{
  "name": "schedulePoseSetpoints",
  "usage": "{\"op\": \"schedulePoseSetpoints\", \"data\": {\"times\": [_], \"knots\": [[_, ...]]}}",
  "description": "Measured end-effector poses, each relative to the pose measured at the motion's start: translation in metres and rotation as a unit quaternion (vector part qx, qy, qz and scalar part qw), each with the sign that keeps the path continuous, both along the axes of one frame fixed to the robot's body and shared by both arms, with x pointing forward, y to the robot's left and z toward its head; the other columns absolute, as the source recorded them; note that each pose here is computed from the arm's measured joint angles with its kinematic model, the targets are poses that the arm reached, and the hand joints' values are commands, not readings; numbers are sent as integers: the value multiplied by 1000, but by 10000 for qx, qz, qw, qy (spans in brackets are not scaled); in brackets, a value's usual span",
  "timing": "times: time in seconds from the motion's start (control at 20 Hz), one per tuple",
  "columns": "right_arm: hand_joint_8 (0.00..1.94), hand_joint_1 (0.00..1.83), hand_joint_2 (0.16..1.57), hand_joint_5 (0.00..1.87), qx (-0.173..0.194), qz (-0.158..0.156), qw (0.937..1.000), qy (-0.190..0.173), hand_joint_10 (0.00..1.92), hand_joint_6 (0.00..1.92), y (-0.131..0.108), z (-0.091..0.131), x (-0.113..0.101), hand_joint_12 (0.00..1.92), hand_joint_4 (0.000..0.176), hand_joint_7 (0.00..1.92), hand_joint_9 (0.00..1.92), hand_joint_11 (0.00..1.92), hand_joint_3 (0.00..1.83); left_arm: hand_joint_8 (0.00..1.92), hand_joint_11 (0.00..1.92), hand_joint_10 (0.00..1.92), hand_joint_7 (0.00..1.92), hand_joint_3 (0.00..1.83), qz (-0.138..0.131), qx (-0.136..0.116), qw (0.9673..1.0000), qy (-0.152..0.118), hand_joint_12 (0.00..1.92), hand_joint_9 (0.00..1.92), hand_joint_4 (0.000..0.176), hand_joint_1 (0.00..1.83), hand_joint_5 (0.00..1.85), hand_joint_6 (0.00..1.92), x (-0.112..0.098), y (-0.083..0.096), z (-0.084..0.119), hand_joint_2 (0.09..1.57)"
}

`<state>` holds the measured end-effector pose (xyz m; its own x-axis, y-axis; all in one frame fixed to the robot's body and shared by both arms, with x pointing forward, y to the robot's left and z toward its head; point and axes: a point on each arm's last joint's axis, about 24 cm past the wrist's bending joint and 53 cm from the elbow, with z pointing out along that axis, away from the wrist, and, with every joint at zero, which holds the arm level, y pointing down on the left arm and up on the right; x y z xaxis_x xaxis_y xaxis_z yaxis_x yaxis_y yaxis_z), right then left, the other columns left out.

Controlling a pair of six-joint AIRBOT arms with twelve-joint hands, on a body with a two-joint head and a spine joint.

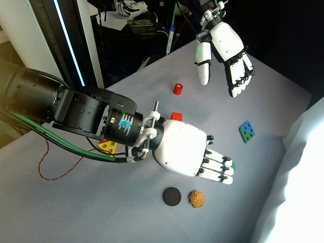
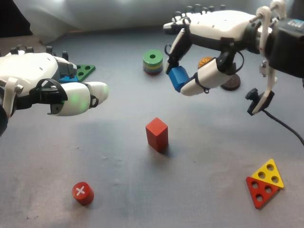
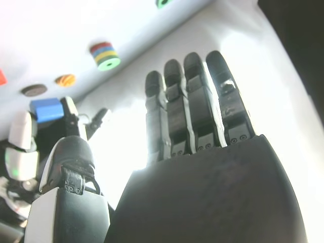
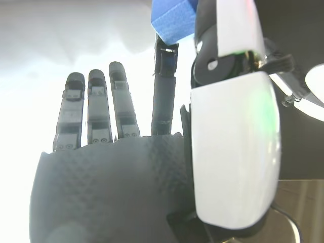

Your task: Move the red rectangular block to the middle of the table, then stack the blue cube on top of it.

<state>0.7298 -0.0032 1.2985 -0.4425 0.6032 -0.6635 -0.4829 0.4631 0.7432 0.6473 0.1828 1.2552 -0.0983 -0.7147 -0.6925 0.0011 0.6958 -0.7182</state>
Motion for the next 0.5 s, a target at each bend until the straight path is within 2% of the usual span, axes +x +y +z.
{"op": "schedulePoseSetpoints", "data": {"times": [0.05,0.1,0.15,0.2,0.3,0.4,0.45,0.5], "knots": [[8,1075,1068,1068,-114,116,9999,-18,0,863,5,-1,-4,0,111,142,0,0,0,1,0,1,383,2,4,5,10000,0,709,322,0,13,409,1,0,0,0,1226],[6,1069,1072,1060,-251,215,9994,-30,0,878,11,-4,-8,0,118,146,0,0,1,2,0,3,391,1,15,9,10000,8,729,328,0,29,417,3,0,1,0,1226],[6,1074,1072,1061,-431,308,9986,-68,0,876,17,-8,-13,0,104,155,0,0,0,2,0,2,390,1,20,8,10000,12,732,326,0,33,418,3,0,1,-1,1227],[10,1075,1071,1062,-526,378,9979,-70,0,874,22,-11,-17,0,101,167,0,0,0,1,0,0,389,2,15,11,10000,8,727,324,0,32,418,2,0,1,0,1229],[6,1069,1066,1072,-514,469,9976,-47,0,857,29,-9,-23,0,131,179,0,0,0,2,0,3,392,2,17,14,10000,8,733,332,0,16,416,1,0,1,0,1231],[3,1063,1070,1060,-327,551,9979,23,0,874,36,-2,-28,0,139,179,0,0,1,4,0,5,400,1,32,17,10000,7,740,338,0,31,420,3,1,2,0,1232],[3,1075,1066,1073,-236,600,9979,60,0,854,40,3,-30,0,115,182,0,0,0,1,0,1,396,1,50,26,10000,3,739,332,0,36,420,2,2,4,0,1233],[3,1075,1066,1073,-123,621,9979,97,0,854,41,8,-31,0,115,182,0,0,0,1,0,1,396,1,55,28,10000,0,739,332,0,36,420,2,2,4,0,1233]]}}
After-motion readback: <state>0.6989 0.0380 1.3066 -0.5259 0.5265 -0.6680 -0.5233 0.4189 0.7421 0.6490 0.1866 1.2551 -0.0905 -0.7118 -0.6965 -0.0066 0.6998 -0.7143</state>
